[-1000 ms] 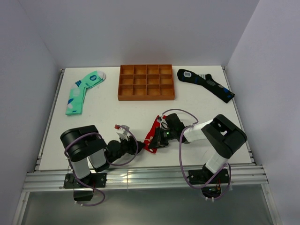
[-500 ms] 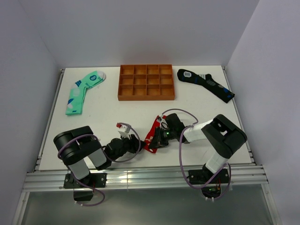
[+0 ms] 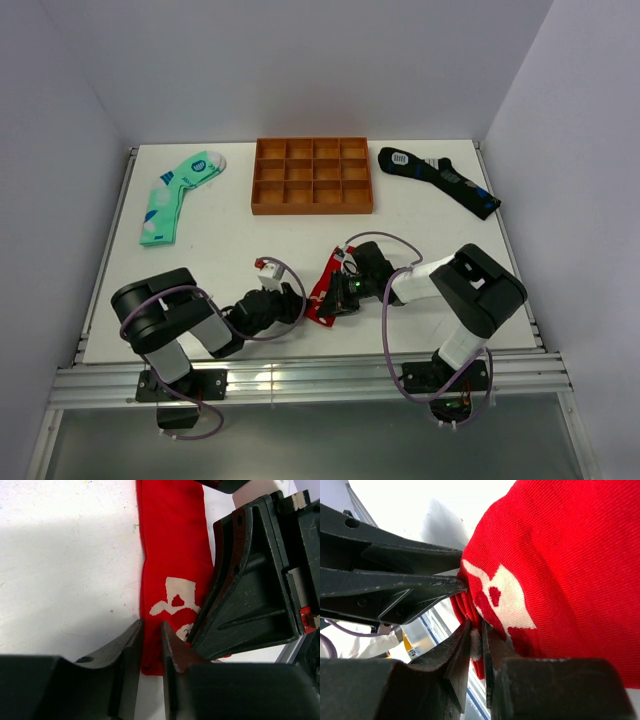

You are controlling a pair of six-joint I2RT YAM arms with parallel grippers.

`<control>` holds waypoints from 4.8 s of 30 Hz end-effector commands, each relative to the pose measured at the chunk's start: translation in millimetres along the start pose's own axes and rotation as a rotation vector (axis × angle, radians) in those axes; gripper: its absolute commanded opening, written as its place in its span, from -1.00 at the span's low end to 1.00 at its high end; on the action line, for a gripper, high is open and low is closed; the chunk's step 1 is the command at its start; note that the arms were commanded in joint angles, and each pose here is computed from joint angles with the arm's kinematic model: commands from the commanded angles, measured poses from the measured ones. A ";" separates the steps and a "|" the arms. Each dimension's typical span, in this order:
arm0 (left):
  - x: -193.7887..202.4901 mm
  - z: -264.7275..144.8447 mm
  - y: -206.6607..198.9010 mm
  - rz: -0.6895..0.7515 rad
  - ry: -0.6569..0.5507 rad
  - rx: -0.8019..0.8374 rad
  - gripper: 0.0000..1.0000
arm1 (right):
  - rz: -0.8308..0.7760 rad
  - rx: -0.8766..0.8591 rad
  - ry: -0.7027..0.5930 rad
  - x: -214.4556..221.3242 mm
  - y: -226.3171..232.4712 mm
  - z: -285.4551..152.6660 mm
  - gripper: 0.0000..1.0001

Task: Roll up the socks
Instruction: Roll the sock at the center of the board.

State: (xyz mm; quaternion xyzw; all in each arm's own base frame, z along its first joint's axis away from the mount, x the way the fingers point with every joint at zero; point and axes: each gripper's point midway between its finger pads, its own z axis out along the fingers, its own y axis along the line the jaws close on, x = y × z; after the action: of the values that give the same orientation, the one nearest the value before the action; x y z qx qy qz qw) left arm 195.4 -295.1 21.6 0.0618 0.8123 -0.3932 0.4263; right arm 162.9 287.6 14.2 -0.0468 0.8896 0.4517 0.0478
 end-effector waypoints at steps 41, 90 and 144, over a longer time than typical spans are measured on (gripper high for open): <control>39.4 -6.4 30.9 0.108 0.328 -0.339 -1.00 | -0.521 0.092 -0.582 -36.4 31.8 -52.5 0.12; 5.2 -18.9 32.1 0.012 0.473 -0.273 -0.99 | -0.866 0.240 -0.625 11.2 47.9 -17.6 0.25; -7.9 -29.2 21.9 -0.086 0.399 -0.225 -1.00 | -0.622 0.417 -0.343 31.5 0.7 8.1 -0.52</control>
State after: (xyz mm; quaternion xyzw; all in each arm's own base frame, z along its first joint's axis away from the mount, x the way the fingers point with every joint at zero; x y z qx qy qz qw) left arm 188.3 -261.0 18.9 0.0742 0.9257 -0.2926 0.2279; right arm 144.9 296.2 18.2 -0.2258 0.8620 0.2236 0.3948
